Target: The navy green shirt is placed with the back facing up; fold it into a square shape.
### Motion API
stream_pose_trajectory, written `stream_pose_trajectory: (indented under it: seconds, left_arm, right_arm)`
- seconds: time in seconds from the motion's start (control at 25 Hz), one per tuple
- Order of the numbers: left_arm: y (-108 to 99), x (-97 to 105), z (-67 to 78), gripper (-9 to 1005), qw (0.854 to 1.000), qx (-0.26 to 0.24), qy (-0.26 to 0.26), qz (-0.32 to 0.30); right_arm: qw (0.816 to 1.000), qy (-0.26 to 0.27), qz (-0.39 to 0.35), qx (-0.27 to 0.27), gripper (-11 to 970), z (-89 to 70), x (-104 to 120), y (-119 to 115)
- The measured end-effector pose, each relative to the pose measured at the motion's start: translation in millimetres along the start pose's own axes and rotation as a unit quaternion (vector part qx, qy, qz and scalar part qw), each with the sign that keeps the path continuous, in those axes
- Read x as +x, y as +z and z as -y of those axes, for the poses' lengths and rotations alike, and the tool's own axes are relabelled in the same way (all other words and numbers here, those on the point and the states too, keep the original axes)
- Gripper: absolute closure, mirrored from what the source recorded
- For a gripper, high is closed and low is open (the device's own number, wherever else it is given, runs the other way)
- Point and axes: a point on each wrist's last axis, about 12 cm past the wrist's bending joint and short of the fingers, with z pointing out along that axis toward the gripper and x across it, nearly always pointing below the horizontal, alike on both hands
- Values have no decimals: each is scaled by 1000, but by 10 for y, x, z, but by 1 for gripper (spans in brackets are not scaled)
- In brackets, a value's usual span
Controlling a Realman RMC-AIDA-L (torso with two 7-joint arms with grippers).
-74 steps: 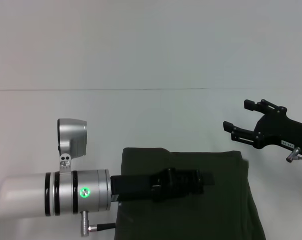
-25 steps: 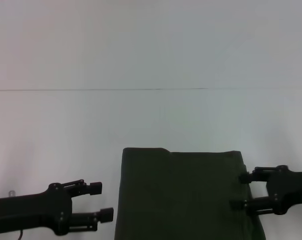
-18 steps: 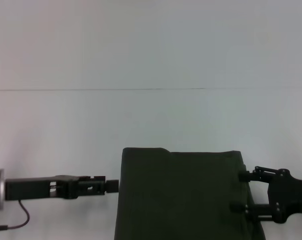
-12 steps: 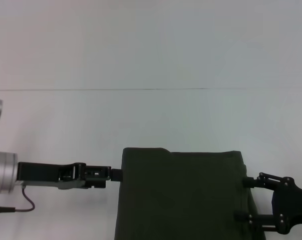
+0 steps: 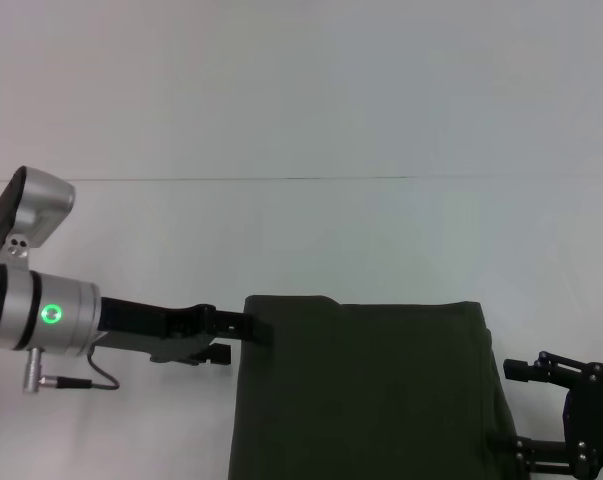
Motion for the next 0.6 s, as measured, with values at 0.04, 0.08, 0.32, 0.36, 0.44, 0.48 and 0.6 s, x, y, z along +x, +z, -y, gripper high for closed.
stream_pose_trajectory:
  seconds: [0.04,0.08,0.32,0.36,0.44,0.48,0.6]
  left_arm:
    - [25,-14,1,132,1000,-4,1,3]
    - [51,-22,6,131,1000,-7,2,5]
    - [151,-83,-17,130,999,-44,19,25]
    - [156,-91,-26,130,998,-50,21,27]
    - [171,-103,-46,130,997,-63,26,32]
    - [180,-107,-52,130,997,-68,28,33]
    - [220,-103,-62,131,996,-80,37,32]
  right_arm:
    - [1000,-1,0,0,77,-1,1,-1]
    - [1000,-2,0,0,77,-3,1,-1]
    - [1000,-3,4,-2,77,-7,-7,-2]
    - [1000,-3,4,-3,77,-8,-9,-1]
    - [1000,-4,5,-3,77,-8,-12,1]
    - [1000,-4,5,-4,77,-9,-12,1]
    - [1000,-3,6,-4,77,-9,-16,6]
